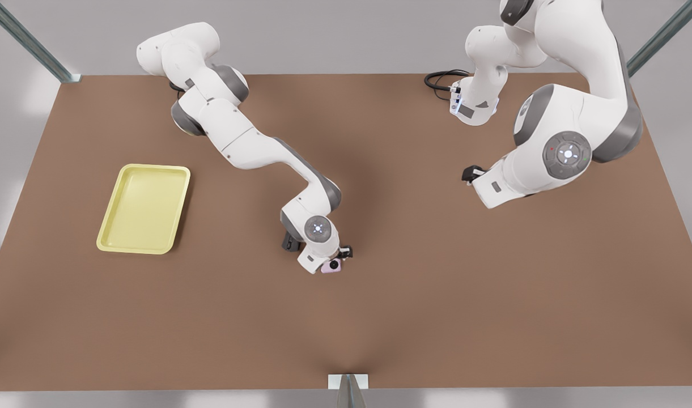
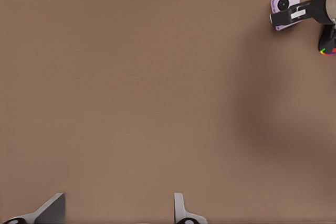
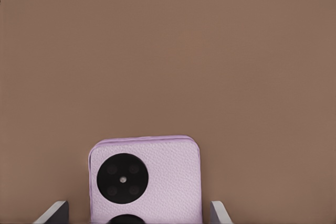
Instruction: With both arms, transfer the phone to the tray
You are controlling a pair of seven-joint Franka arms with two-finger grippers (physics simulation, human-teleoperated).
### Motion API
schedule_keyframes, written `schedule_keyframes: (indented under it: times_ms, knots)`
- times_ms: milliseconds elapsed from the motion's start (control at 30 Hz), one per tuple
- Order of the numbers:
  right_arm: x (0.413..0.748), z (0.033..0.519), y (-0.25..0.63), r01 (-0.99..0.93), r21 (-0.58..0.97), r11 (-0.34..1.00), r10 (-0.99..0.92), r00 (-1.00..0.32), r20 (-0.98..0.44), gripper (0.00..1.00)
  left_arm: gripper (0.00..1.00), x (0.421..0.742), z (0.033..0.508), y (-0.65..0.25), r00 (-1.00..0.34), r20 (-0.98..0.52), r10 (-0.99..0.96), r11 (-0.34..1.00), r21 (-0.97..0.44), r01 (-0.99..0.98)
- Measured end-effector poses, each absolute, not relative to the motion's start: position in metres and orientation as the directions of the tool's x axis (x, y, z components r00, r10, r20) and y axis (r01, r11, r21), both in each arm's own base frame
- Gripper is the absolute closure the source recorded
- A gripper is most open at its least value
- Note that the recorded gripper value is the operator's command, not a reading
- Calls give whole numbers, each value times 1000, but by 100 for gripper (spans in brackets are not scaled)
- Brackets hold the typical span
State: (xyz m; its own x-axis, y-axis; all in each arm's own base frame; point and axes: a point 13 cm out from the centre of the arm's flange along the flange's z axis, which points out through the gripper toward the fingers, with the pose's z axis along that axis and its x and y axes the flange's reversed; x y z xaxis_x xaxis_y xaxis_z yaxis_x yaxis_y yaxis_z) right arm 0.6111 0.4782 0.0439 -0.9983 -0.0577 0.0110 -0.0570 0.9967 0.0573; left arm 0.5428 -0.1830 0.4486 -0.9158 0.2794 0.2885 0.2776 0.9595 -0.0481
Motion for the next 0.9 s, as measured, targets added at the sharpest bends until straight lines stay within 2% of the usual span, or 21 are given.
schedule_keyframes:
  times_ms: [333,800,900]
  knots:
    - [604,34,486,-199,30,980,-199,-980,-13,0,0,545,444,-183,-911,290,292,956,-51,290]
    - [615,30,479,-291,21,957,-289,-956,-46,0,0,546,443,-184,-908,290,302,953,-54,299]
    - [616,31,480,-301,22,954,-299,-953,-48,4,0,546,442,-184,-908,290,302,952,-54,300]
